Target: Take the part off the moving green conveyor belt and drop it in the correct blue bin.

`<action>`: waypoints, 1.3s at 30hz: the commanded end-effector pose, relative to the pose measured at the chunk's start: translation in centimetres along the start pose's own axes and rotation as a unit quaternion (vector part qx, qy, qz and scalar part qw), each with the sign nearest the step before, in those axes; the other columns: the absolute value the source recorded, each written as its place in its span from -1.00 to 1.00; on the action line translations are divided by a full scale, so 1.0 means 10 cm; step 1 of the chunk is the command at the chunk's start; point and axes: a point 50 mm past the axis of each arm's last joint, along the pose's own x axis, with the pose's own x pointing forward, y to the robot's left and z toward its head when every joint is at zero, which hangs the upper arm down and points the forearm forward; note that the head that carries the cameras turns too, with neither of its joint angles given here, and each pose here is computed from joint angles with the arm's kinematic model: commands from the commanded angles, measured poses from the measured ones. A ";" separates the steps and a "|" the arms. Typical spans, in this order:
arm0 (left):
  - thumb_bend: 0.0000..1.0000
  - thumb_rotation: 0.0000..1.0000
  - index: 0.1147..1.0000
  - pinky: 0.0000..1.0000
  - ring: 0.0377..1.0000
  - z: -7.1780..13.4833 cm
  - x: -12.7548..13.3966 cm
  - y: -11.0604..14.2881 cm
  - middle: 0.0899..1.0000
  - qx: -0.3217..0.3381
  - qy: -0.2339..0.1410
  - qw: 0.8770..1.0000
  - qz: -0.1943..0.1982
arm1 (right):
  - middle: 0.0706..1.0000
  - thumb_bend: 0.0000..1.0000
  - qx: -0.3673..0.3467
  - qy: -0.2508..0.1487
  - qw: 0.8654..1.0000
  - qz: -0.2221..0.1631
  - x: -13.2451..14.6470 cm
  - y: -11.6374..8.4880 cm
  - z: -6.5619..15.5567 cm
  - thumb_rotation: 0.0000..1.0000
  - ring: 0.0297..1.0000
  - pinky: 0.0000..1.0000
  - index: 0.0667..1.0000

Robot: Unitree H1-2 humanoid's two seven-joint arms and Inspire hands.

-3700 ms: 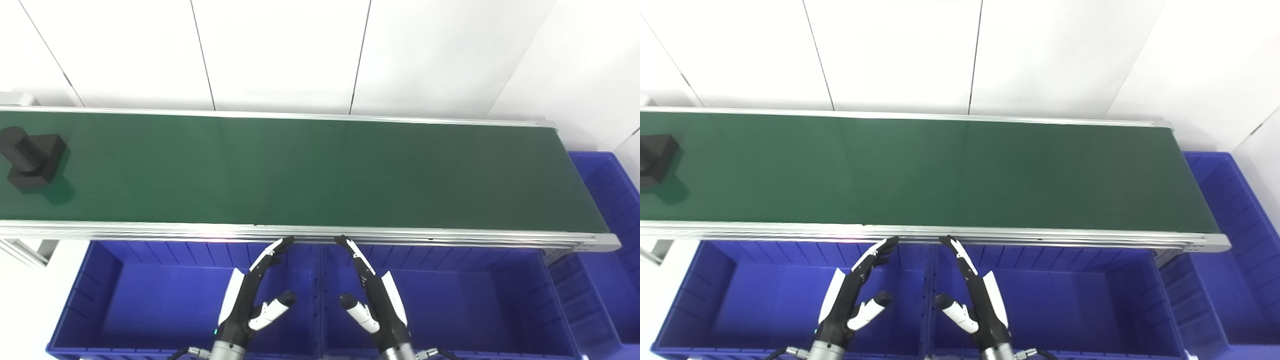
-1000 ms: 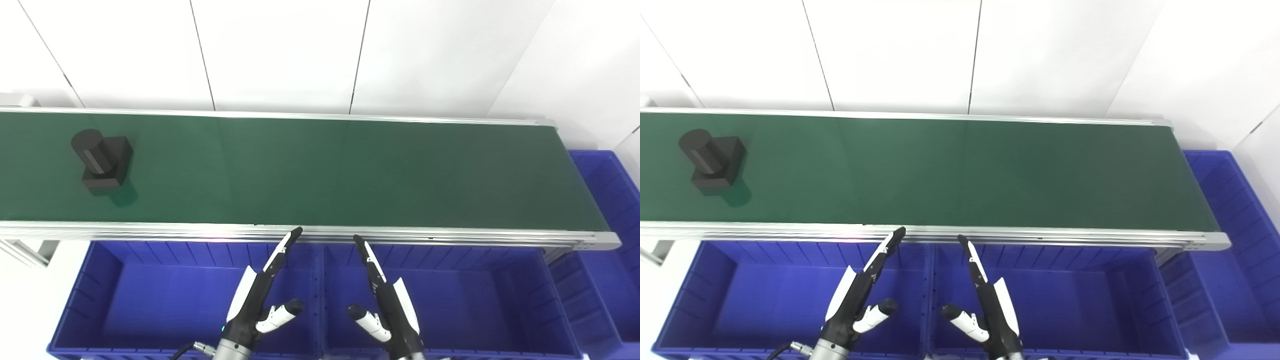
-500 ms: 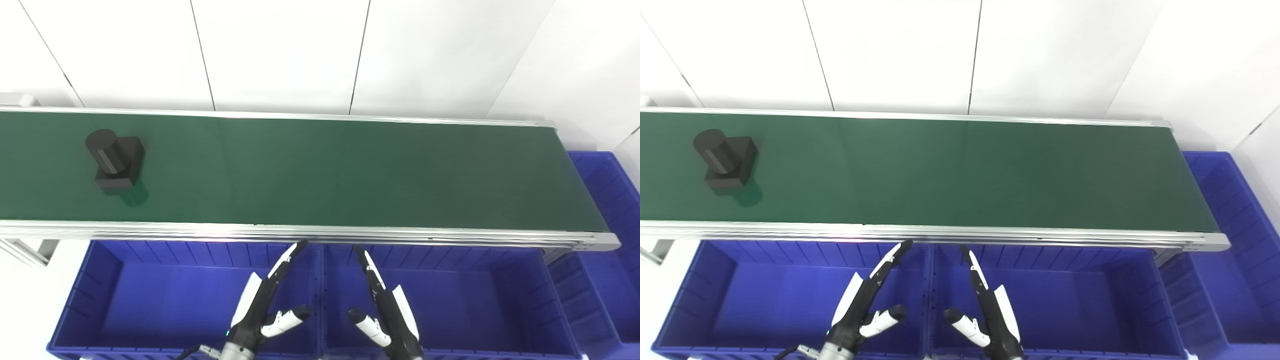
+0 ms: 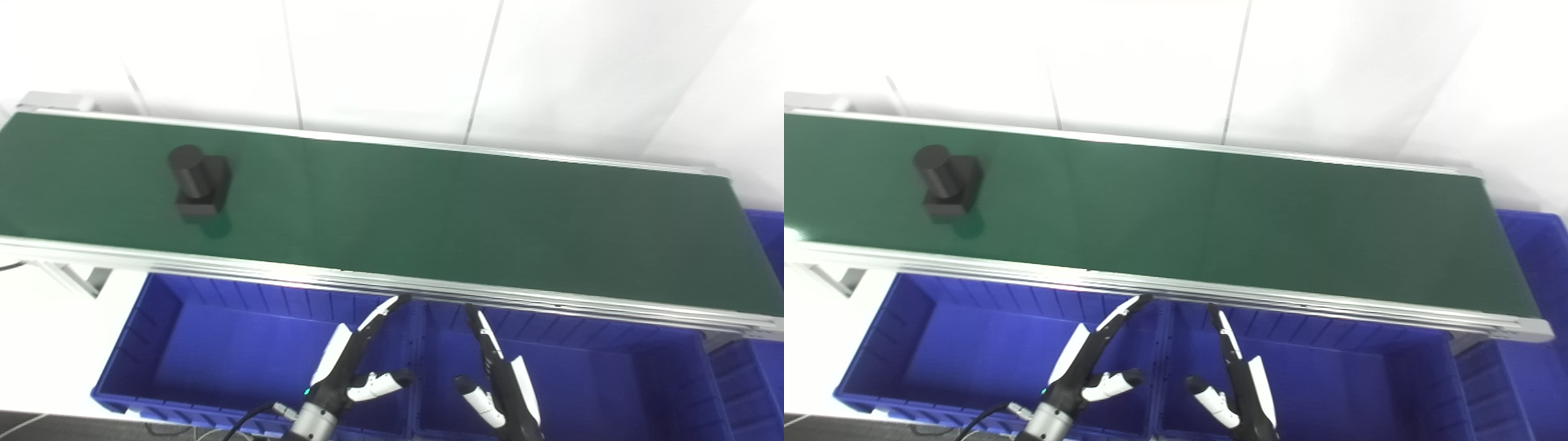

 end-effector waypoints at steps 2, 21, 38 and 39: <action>0.76 0.74 0.72 0.79 0.79 0.03 0.11 -0.02 0.80 0.006 -0.024 1.000 0.002 | 0.94 0.61 -0.002 -0.018 1.000 0.002 0.07 -0.03 0.01 0.85 0.97 1.00 0.93; 0.74 0.71 0.66 0.67 0.72 0.00 0.24 -0.14 0.74 0.023 -0.029 0.999 0.007 | 0.65 0.65 0.034 -0.008 0.999 -0.020 0.06 -0.21 0.00 0.76 0.57 0.47 0.77; 0.78 0.69 0.67 0.70 0.73 0.02 0.35 -0.23 0.75 0.010 -0.021 1.000 0.008 | 0.53 0.76 0.090 -0.194 0.976 -0.039 0.26 -0.63 0.96 0.64 0.43 0.37 0.65; 0.78 0.69 0.67 0.70 0.74 0.02 0.35 -0.23 0.75 0.008 -0.021 1.000 0.009 | 0.51 0.76 0.101 -0.209 0.972 -0.041 0.29 -0.65 1.03 0.59 0.39 0.33 0.63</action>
